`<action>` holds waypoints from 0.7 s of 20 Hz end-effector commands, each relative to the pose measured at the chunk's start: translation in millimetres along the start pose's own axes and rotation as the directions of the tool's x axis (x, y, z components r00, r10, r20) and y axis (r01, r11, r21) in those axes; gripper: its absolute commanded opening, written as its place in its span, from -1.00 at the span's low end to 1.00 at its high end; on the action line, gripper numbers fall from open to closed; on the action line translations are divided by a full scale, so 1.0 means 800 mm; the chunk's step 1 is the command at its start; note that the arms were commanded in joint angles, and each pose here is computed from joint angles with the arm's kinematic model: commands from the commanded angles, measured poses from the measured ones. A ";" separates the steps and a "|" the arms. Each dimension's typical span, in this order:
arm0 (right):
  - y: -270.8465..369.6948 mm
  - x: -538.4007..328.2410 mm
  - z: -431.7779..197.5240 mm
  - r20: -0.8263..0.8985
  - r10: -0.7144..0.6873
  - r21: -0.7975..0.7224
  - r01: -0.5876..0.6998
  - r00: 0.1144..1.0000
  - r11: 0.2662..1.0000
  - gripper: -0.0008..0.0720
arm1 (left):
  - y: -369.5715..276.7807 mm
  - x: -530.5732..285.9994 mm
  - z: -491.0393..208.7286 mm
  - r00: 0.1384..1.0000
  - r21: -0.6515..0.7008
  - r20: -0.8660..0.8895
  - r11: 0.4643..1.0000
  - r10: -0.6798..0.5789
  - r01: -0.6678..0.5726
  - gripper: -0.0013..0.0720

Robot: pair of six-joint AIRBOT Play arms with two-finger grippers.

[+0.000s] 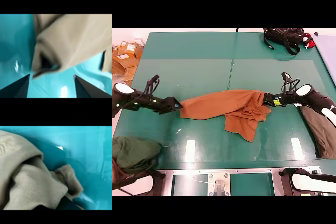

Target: Fold the shirts.

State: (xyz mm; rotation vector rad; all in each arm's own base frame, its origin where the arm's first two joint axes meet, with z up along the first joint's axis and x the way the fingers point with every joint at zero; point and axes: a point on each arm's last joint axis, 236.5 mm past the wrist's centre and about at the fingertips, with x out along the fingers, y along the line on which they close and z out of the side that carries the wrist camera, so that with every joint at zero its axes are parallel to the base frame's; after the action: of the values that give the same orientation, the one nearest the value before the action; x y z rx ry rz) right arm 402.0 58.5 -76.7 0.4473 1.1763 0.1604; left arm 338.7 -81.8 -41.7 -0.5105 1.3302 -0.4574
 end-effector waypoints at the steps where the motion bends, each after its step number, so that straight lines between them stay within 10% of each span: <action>1: -0.009 0.000 -0.003 -0.014 -0.006 0.010 0.006 1.000 1.000 -0.91 | 0.026 0.011 -0.028 0.998 -0.051 -0.051 0.998 0.019 -0.022 0.69; 9: -0.009 0.000 -0.003 -0.014 -0.005 0.011 0.005 1.000 1.000 -0.91 | 0.005 0.059 -0.011 0.982 -0.066 0.024 0.979 -0.190 0.191 0.69; 14: -0.009 0.000 -0.004 -0.017 -0.005 0.011 0.005 1.000 1.000 -0.91 | -0.017 0.051 -0.025 0.965 0.018 -0.037 0.965 -0.259 0.260 -0.91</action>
State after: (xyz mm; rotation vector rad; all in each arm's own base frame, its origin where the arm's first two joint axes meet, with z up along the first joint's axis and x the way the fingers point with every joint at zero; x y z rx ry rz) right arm 399.4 52.9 -80.2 0.4527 1.1912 0.1528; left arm 331.3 -109.7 -77.9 -0.6675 1.3045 -0.6152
